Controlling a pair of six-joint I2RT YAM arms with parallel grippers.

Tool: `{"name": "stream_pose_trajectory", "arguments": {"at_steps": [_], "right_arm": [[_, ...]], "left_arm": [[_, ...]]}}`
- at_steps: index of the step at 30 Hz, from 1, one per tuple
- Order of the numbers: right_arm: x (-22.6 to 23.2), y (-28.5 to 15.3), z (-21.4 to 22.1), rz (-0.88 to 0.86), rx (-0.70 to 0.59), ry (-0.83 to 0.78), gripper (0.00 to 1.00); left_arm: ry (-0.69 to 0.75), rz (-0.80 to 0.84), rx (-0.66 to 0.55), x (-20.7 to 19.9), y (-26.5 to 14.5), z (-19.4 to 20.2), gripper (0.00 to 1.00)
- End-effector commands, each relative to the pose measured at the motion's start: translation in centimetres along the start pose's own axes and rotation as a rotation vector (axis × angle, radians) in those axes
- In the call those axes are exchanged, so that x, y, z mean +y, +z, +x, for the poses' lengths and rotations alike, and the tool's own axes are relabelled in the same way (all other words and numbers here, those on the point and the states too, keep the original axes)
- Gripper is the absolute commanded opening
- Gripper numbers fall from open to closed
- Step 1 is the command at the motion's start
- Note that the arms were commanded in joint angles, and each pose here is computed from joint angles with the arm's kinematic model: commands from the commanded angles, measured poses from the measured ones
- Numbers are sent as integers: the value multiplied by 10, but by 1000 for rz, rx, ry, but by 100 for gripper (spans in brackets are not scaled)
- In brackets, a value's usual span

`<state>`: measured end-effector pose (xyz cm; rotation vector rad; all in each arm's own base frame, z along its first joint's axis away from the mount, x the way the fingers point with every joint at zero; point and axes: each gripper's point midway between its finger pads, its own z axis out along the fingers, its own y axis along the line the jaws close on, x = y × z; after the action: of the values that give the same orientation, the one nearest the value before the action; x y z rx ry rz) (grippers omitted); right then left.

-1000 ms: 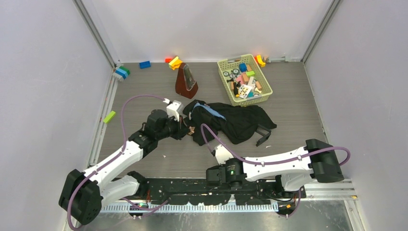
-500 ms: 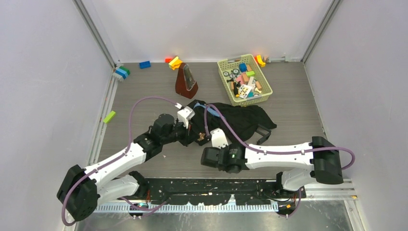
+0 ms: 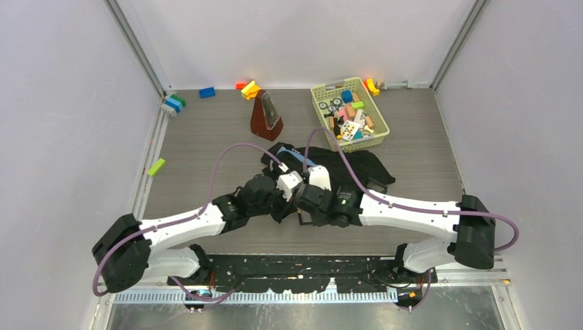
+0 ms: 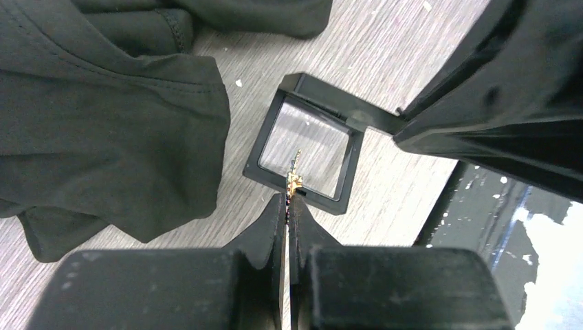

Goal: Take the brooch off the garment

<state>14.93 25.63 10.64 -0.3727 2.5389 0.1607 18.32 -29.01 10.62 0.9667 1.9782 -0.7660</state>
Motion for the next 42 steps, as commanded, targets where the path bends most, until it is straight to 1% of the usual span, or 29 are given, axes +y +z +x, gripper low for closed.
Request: {"name": "stream_pose_trajectory", "arguments": {"at_steps": [1, 5, 9, 10, 14, 18, 22, 25, 28, 37, 42], "right_arm": [[11, -22, -32, -105, -85, 73, 0], [7, -31, -41, -148, -118, 131, 0], [-1, -31, -44, -194, -128, 204, 0], [-6, -28, -40, -198, -112, 219, 0], [-11, -13, -31, -224, -69, 264, 0], [-8, -6, -29, -272, -52, 298, 0], [0, -3, -27, -318, -36, 301, 0], [7, -2, -26, -354, -23, 304, 0], [15, -3, -29, -395, -28, 317, 0], [19, 3, -26, -407, -15, 314, 0], [19, 3, -26, -410, -19, 317, 0]], "left_arm": [[58, -73, 12, 11, 11, -15, 0], [51, -151, 130, 27, 18, 3, 0], [47, -161, 166, 29, 23, 7, 0], [48, -160, 163, 29, 23, 6, 0], [59, -197, 95, 34, 12, -3, 0], [88, -215, -17, 36, -1, -17, 0], [171, -173, -153, 29, -7, -27, 0], [246, -109, -206, 19, -8, -28, 0], [305, -26, -214, 5, -3, -21, 0], [353, 20, -153, -3, 13, -8, 0], [376, 13, -121, -4, 17, -3, 0]]}}
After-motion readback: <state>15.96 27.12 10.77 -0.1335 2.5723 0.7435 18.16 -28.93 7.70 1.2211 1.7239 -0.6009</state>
